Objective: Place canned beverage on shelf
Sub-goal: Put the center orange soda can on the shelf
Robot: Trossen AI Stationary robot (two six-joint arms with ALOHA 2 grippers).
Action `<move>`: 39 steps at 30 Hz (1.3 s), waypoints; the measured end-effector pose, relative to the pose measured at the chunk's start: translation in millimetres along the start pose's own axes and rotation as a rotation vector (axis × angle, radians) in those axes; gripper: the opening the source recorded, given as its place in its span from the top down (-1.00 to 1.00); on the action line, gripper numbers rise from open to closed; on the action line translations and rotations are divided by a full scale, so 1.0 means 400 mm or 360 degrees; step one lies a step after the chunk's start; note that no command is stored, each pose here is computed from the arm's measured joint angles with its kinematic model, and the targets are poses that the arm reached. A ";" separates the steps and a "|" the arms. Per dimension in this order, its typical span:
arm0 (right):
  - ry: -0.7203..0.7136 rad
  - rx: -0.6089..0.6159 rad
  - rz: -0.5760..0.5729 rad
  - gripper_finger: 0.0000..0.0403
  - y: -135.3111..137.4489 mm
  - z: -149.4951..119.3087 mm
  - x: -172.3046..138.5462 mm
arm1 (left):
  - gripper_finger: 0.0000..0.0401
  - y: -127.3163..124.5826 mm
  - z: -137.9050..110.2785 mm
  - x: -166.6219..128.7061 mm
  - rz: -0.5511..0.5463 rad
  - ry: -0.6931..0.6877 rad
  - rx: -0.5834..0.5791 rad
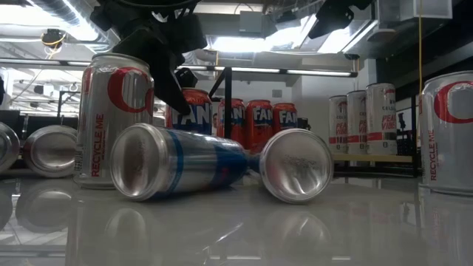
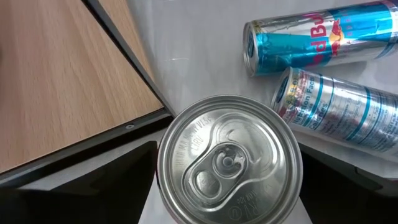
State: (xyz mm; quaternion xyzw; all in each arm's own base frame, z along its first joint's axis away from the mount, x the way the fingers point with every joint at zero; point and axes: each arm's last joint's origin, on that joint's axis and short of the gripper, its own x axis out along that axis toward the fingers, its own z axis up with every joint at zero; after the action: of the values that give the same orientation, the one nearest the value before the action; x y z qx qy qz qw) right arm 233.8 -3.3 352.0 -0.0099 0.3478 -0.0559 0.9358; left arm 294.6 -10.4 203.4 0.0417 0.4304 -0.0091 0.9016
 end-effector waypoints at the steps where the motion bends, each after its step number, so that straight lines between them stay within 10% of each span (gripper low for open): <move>1: 0.0000 -0.0001 0.0000 -0.69 0.000 0.000 0.000 | -0.71 0.000 0.000 0.000 -0.0001 0.0000 -0.0012; 23: 0.0000 0.0000 0.0000 -0.69 0.000 0.000 0.000 | -0.94 -0.002 0.001 -0.004 -0.0006 -0.0008 -0.0075; 39: -0.0310 0.0013 0.0242 -0.69 0.016 0.058 0.033 | -0.94 0.006 0.029 -0.161 0.0078 -0.0313 -0.0088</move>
State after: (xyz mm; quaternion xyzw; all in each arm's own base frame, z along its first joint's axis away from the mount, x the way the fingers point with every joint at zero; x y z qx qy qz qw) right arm 259.4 1.1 360.7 0.0149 0.2548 0.0152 0.9668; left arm 263.3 -10.1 260.8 0.0262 0.3386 0.0209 0.9403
